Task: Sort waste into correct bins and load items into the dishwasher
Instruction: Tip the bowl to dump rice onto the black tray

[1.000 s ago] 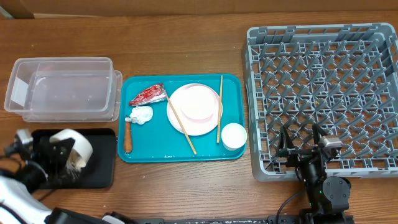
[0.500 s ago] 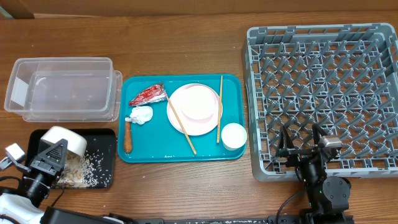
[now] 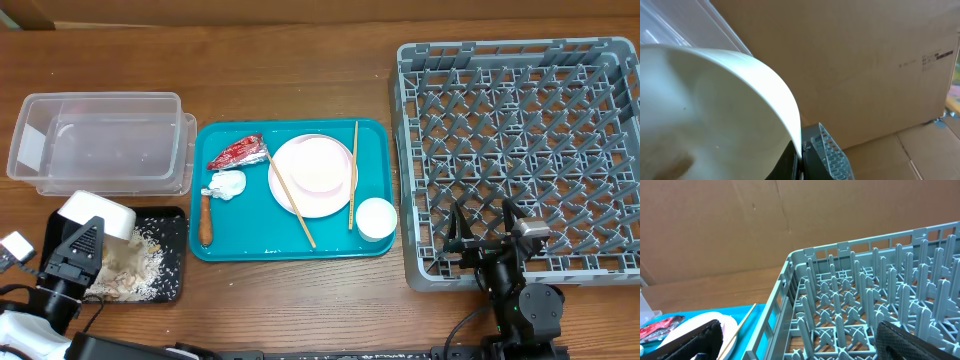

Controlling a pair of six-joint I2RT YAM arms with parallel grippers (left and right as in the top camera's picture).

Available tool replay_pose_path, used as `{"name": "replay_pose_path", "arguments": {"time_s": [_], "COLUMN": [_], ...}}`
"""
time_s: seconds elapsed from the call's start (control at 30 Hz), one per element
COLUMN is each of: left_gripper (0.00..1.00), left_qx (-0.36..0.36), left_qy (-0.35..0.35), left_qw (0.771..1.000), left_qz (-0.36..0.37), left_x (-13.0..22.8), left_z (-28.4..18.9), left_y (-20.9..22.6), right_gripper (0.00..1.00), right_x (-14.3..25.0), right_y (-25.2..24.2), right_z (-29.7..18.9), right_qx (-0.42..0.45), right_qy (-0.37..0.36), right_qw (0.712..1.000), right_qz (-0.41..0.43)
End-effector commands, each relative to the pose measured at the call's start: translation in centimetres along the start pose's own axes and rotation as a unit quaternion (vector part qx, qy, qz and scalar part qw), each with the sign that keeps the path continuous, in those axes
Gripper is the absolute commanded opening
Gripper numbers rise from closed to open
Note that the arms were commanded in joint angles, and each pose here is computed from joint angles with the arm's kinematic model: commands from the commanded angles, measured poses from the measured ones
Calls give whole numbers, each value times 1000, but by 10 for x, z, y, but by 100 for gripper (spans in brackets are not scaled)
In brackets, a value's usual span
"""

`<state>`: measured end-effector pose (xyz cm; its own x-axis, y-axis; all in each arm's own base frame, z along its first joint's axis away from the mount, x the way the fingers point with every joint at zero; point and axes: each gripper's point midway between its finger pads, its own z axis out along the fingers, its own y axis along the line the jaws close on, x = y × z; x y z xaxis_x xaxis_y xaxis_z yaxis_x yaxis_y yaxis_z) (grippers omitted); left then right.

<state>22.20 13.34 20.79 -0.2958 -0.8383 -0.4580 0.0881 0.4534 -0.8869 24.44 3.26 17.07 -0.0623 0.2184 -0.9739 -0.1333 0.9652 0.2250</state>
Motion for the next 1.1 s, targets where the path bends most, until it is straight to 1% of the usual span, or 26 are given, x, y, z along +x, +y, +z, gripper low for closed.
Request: {"name": "replay_pose_path", "arguments": {"time_s": [0.0,0.1,0.2,0.33,0.47,0.57,0.6,0.63,0.73,0.83,0.93,1.03,1.07], "left_gripper": [4,5,5,5,10,10,9,4,4,4,4,4,4], "left_qx": [12,11,12,15,25,41,44,44,44,43,42,19,12], "left_qy": [-9,-7,-8,-2,9,7,6,6,6,7,8,22,27], "left_qw": [999,999,999,999,998,998,998,998,998,998,999,999,999], "left_qz": [45,34,52,50,50,47,49,50,39,42,7,32,17], "left_x": [0,2,2,4,8,8,7,7,8,8,12,14,15], "left_z": [-1,0,0,2,7,10,10,10,10,10,10,10,10], "left_y": [-7,-8,-8,-9,-13,-19,-20,-20,-20,-20,-22,-12,-9], "right_gripper": [100,100,100,100,100,100,100,100,100,100,100,100,100], "right_x": [1,1,1,1,1,1,1,1,1,1,1,1,1], "right_y": [0,0,0,0,0,0,0,0,0,0,0,0,0], "right_z": [0,0,0,0,0,0,0,0,0,0,0,0,0], "right_qx": [-1,-1,-1,-1,-1,-2,-1,-1,-1,-1,-1,-1,-1], "right_qy": [-3,-3,-3,-3,-3,-3,-3,-3,-3,-3,-3,-3,-3], "right_qw": [1000,1000,1000,1000,1000,1000,1000,1000,1000,1000,1000,1000,1000], "right_qz": [-4,-4,-4,-4,-4,-4,-4,-4,-4,-4,-4,-4,-4]}}
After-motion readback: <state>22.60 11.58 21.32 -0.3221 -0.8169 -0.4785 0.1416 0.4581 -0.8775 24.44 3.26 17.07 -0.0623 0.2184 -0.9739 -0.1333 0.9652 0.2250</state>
